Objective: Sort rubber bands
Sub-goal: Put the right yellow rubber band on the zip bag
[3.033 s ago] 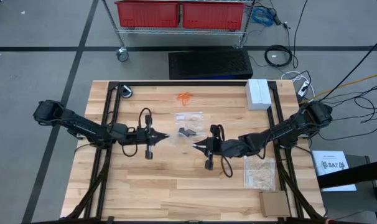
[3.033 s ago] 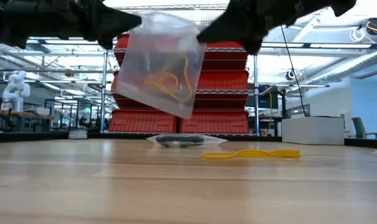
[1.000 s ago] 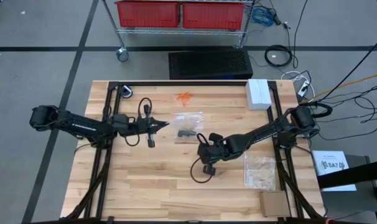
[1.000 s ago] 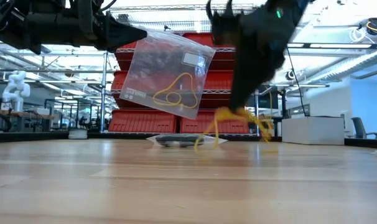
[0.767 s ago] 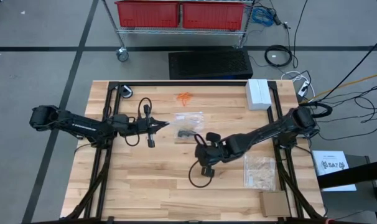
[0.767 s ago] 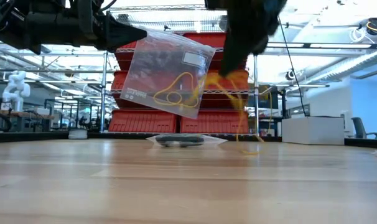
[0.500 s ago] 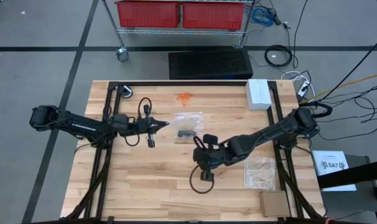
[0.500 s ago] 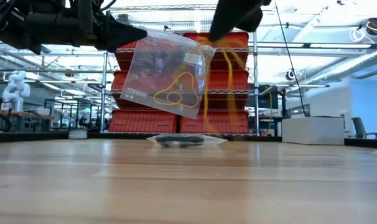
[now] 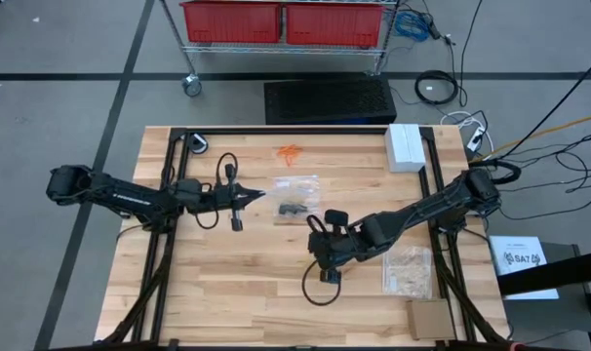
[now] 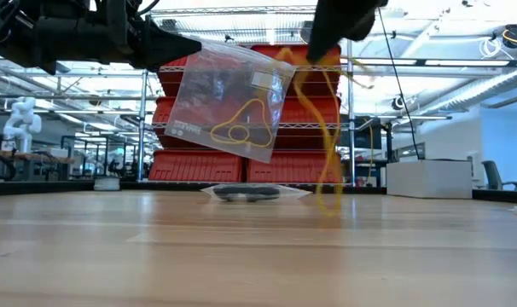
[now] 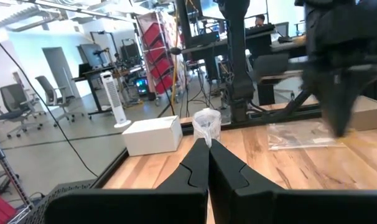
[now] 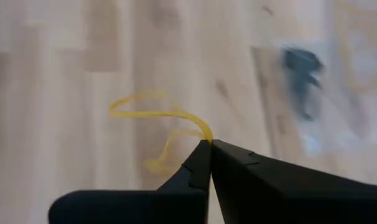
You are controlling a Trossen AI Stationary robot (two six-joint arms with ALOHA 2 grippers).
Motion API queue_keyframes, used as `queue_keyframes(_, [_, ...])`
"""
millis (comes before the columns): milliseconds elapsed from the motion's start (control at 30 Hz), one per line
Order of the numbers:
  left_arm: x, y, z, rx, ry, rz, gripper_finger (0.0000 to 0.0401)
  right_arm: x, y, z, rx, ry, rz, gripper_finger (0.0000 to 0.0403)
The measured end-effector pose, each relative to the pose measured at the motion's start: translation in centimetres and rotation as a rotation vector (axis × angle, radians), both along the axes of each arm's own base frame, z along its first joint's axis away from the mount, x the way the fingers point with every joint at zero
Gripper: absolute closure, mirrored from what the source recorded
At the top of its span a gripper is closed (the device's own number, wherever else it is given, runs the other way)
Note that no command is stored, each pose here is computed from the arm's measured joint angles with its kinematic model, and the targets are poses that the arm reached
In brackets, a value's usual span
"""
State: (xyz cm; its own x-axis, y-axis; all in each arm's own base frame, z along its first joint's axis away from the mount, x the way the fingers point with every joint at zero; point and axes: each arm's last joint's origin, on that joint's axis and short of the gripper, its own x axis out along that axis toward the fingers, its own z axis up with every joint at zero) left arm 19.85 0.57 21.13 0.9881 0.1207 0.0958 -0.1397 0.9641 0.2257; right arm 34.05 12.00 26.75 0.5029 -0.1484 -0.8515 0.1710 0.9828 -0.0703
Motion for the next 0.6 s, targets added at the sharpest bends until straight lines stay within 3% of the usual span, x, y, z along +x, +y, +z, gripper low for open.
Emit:
queue_keyframes(233, [0.0,0.0,0.0,0.002,0.000,0.000,0.0401,-0.2,-2.9,-2.2,-0.104,0.185,-0.179,0.0403])
queue_keyframes(600, [0.0,0.0,-0.1,0.001,0.005,0.000,0.0401,-1.8,-7.3,-7.6,-0.110,0.378,-0.327,0.0403])
